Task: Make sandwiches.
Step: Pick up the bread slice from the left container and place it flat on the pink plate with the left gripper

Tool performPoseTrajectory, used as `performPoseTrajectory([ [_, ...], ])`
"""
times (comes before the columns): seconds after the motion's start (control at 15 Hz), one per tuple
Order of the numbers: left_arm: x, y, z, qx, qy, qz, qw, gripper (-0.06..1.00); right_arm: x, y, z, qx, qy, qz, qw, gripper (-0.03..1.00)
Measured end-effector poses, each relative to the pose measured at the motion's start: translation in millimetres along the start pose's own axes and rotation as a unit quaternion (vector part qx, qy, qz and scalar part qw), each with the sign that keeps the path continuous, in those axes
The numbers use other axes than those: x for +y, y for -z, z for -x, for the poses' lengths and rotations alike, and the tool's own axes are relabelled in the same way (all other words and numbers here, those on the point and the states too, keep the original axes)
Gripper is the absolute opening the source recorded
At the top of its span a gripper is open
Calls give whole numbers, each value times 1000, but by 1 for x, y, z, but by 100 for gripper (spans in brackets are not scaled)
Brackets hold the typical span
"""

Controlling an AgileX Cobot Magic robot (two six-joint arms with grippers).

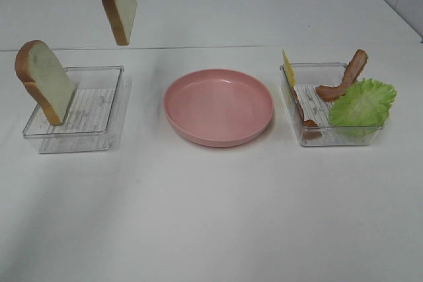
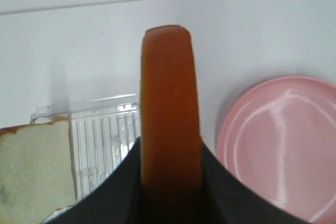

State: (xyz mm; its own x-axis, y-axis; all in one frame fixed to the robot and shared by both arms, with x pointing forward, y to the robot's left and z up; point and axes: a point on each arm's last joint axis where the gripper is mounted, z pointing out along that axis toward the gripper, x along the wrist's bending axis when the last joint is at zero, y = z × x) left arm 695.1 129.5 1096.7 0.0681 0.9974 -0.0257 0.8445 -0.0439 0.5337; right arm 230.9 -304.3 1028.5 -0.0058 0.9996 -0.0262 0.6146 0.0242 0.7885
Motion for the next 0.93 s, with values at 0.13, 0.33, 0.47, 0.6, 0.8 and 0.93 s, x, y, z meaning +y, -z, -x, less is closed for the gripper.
performPoseTrajectory([
  [0.13, 1, 15, 13, -29, -10, 11, 999, 18, 0, 0, 0, 0, 0, 0, 1000, 98],
  [0.33, -10, 7, 42, -145, -2, -38, 989, 18, 0, 0, 0, 0, 0, 0, 1000, 98],
  [0.47, -16, -6, 53, -195, -3, -65, 979, 18, 0, 0, 0, 0, 0, 0, 1000, 98],
  [0.6, -30, -48, 71, -256, 20, -119, 959, 18, 0, 0, 0, 0, 0, 0, 1000, 98],
  [0.8, -44, -85, 78, -276, 29, -158, 948, 18, 0, 0, 0, 0, 0, 0, 1000, 98],
  [0.93, -55, -115, 83, -283, 39, -180, 941, 18, 0, 0, 0, 0, 0, 0, 1000, 98],
])
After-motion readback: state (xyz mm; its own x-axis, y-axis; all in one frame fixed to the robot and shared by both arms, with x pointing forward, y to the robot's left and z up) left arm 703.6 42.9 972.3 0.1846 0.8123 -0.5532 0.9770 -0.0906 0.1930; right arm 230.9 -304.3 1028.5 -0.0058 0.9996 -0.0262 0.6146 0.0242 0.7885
